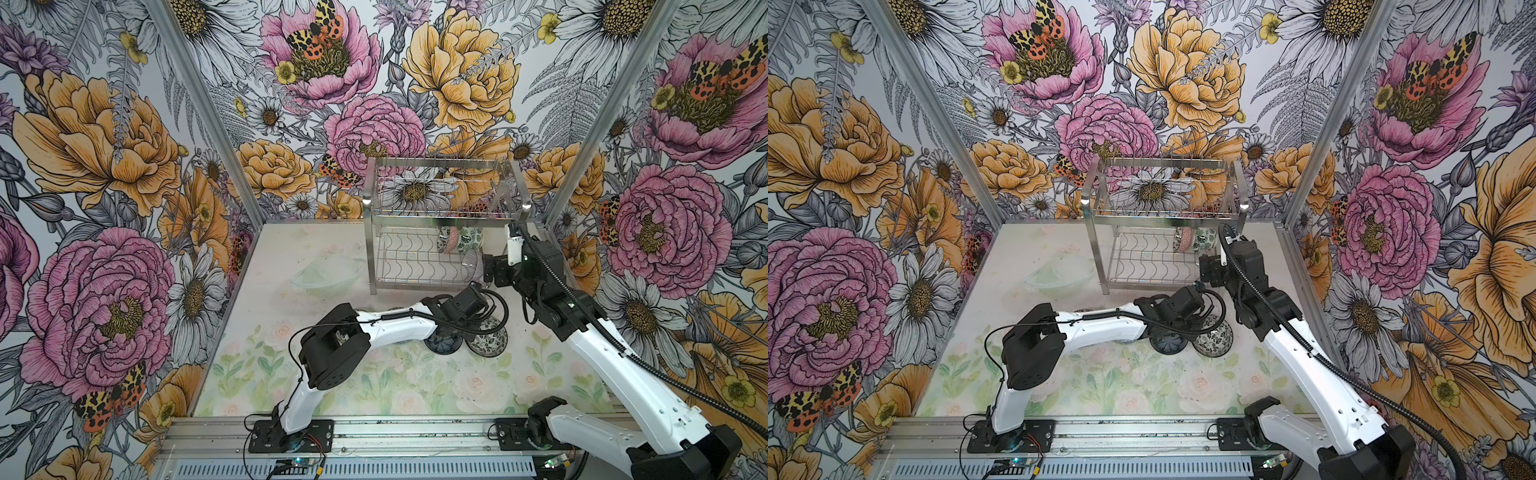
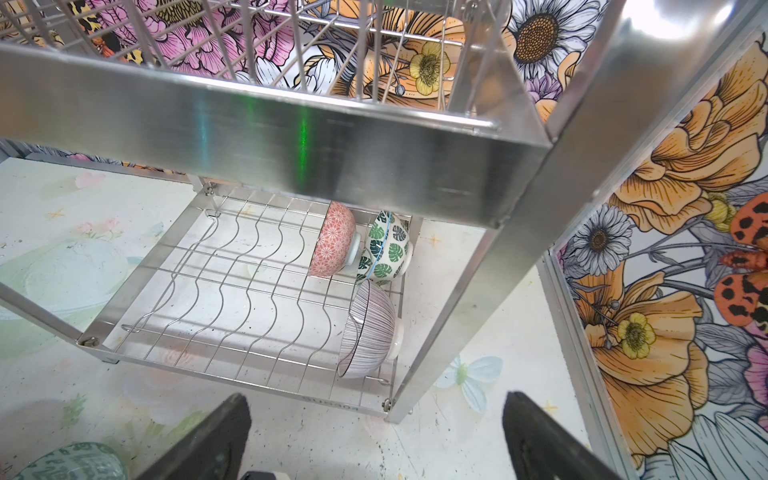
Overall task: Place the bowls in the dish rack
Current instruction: 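Close the left gripper on the black-leaf bowl's rim, then lift the black-leaf bowl off the table with the left gripper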
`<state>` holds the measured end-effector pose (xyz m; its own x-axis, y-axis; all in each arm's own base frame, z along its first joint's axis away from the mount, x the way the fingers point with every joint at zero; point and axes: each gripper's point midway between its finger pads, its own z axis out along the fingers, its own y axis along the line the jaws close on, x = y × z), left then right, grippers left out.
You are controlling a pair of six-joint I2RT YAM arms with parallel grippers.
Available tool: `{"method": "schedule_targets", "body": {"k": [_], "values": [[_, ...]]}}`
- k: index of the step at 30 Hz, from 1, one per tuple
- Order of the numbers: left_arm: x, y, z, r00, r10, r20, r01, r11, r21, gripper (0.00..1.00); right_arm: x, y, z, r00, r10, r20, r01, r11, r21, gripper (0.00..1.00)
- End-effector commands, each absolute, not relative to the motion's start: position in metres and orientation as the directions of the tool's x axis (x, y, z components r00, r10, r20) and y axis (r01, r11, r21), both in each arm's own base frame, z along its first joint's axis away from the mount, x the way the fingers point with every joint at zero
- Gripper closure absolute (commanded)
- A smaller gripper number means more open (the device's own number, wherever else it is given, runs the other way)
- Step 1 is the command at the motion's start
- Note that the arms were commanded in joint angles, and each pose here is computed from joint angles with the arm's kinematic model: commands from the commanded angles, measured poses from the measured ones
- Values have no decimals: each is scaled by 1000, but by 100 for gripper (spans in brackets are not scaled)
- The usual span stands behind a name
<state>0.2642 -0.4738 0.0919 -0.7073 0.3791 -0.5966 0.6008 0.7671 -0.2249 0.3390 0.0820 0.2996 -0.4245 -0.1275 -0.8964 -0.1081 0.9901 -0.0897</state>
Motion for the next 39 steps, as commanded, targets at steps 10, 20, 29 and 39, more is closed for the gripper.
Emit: {"method": "schedule_targets", "body": {"k": [10,20,29,39], "values": [[294,-468,175,-647,247,-721,595,754,-276,100,338,77,313,-398,-124,-909,-101,991,-91,3],[308,-443,206,-619,192,-762,574,773,-271,100,337,75,314,-394,-124,-911,-96,991,-93,3],[322,-365,226,-606,107,-789,465,851,-242,100,337,79,314,-397,-113,-911,-115,991,-73,3],[333,-280,246,-560,-5,-828,319,922,-221,100,342,106,300,-439,-44,-897,-197,979,48,4]]}}
